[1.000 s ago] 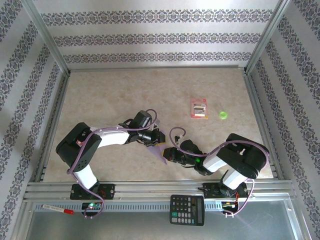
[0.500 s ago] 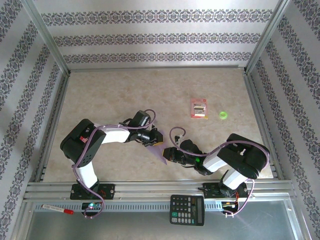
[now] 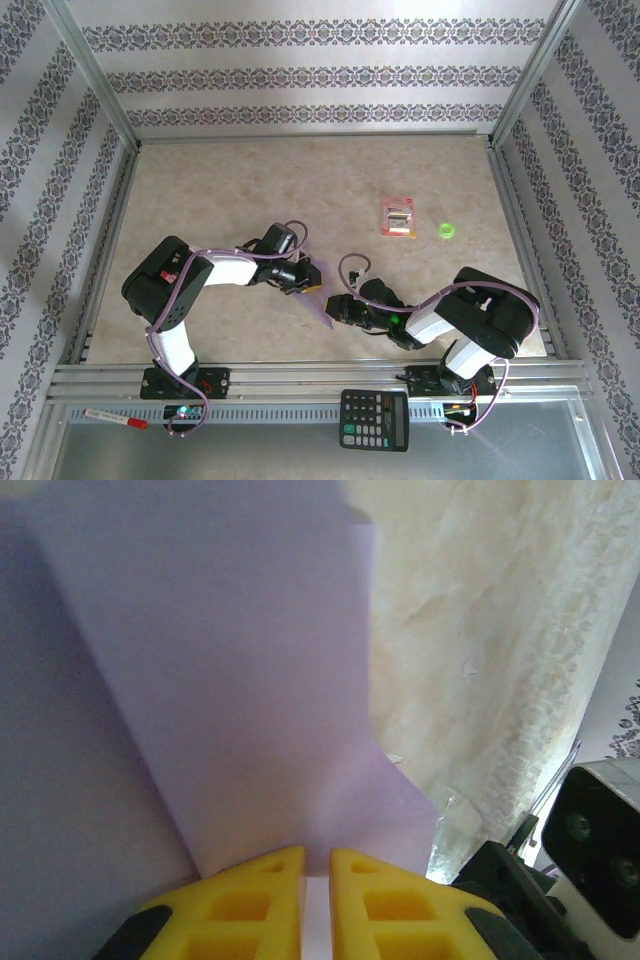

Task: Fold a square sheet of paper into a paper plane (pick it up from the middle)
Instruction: Fourth fold the wing at the center of the table.

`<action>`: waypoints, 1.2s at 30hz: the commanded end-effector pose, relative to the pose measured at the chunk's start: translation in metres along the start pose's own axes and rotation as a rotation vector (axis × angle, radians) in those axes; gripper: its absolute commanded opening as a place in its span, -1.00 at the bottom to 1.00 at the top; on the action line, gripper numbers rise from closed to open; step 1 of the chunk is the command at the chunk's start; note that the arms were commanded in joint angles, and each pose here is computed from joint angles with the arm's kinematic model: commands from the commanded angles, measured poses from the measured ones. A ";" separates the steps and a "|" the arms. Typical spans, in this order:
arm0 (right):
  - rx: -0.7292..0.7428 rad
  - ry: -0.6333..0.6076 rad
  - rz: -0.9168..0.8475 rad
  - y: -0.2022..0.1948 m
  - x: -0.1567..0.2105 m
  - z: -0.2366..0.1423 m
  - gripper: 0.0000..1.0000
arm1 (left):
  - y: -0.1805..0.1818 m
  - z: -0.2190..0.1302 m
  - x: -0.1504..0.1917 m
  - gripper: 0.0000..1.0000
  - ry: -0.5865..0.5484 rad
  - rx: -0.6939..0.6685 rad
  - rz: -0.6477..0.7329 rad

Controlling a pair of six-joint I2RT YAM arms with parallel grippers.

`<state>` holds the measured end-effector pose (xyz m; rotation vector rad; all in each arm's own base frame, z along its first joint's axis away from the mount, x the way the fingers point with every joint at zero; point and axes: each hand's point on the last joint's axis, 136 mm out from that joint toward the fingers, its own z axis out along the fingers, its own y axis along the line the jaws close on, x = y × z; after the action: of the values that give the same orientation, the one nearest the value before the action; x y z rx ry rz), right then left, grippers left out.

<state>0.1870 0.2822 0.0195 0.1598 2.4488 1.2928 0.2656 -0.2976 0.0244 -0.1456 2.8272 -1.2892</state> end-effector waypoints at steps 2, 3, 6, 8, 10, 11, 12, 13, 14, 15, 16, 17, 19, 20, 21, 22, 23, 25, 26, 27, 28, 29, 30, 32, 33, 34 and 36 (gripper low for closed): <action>0.185 0.035 0.029 -0.044 0.010 0.003 -0.86 | 0.019 0.003 0.000 -0.72 -0.003 -0.024 -0.010; 0.187 0.035 0.029 -0.045 0.010 0.003 -0.86 | 0.020 0.003 0.000 -0.72 -0.003 -0.026 -0.011; 0.189 0.032 0.028 -0.044 0.009 0.002 -0.86 | 0.022 0.002 0.001 -0.72 -0.006 -0.030 -0.014; 0.186 0.029 0.025 -0.043 0.009 0.000 -0.85 | 0.025 0.001 0.002 -0.72 -0.006 -0.033 -0.019; 0.176 0.020 0.020 -0.040 0.007 -0.001 -0.83 | 0.026 0.001 0.002 -0.73 -0.008 -0.032 -0.019; 0.193 0.027 0.023 -0.043 0.009 -0.003 -0.82 | 0.027 0.001 0.002 -0.72 -0.009 -0.034 -0.021; 0.191 0.027 0.021 -0.042 0.008 -0.004 -0.81 | 0.027 0.001 0.002 -0.72 -0.008 -0.033 -0.023; 0.188 0.025 0.020 -0.040 0.008 -0.005 -0.80 | 0.029 0.001 0.002 -0.72 -0.010 -0.034 -0.025; 0.183 0.025 0.020 -0.038 0.008 -0.006 -0.78 | 0.029 0.001 0.003 -0.72 -0.009 -0.033 -0.026; 0.177 0.024 0.020 -0.036 0.007 -0.007 -0.77 | 0.029 0.001 0.002 -0.73 -0.010 -0.034 -0.028; 0.173 0.025 0.019 -0.034 0.007 -0.008 -0.76 | 0.029 0.001 0.003 -0.73 -0.011 -0.032 -0.026; 0.171 0.025 0.019 -0.033 0.007 -0.009 -0.75 | 0.030 0.001 0.003 -0.73 -0.010 -0.034 -0.027; 0.169 0.025 0.022 -0.033 0.007 -0.011 -0.73 | 0.031 0.001 0.003 -0.73 -0.011 -0.033 -0.031; 0.165 0.023 0.023 -0.032 0.007 -0.013 -0.73 | 0.031 0.001 0.003 -0.73 -0.012 -0.033 -0.032; 0.162 0.023 0.025 -0.032 0.007 -0.014 -0.73 | 0.032 0.001 0.004 -0.73 -0.012 -0.033 -0.033; 0.161 0.023 0.028 -0.031 0.008 -0.015 -0.73 | 0.031 0.000 0.003 -0.73 -0.013 -0.030 -0.031; 0.162 0.023 0.030 -0.032 0.009 -0.017 -0.73 | 0.031 0.000 0.004 -0.73 -0.012 -0.030 -0.033; 0.159 0.023 0.033 -0.032 0.010 -0.018 -0.74 | 0.030 0.000 0.003 -0.73 -0.016 -0.030 -0.029; 0.158 0.024 0.034 -0.031 0.010 -0.019 -0.76 | 0.031 0.000 0.003 -0.73 -0.014 -0.032 -0.030; 0.159 0.026 0.038 -0.032 0.011 -0.019 -0.77 | 0.030 0.000 0.003 -0.73 -0.015 -0.030 -0.029; 0.159 0.026 0.038 -0.032 0.011 -0.020 -0.78 | 0.031 0.000 0.003 -0.73 -0.015 -0.030 -0.030; 0.162 0.028 0.038 -0.033 0.012 -0.020 -0.79 | 0.032 -0.001 0.003 -0.73 -0.016 -0.031 -0.030; 0.162 0.030 0.036 -0.032 0.013 -0.019 -0.81 | 0.032 0.000 0.003 -0.73 -0.015 -0.030 -0.031; 0.169 0.035 0.036 -0.034 0.015 -0.019 -0.84 | 0.032 0.000 0.003 -0.73 -0.016 -0.027 -0.031; 0.171 0.039 0.036 -0.034 0.016 -0.018 -0.84 | 0.032 0.000 0.004 -0.73 -0.017 -0.027 -0.031; 0.175 0.042 0.034 -0.036 0.017 -0.018 -0.84 | 0.033 0.000 0.003 -0.73 -0.018 -0.026 -0.033; 0.186 0.047 0.037 -0.039 0.019 -0.017 -0.85 | 0.032 -0.001 0.003 -0.73 -0.022 -0.018 -0.036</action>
<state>0.1786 0.2683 0.0185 0.1898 2.5130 1.2069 0.2655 -0.2945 0.0209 -0.1254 2.7746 -1.3495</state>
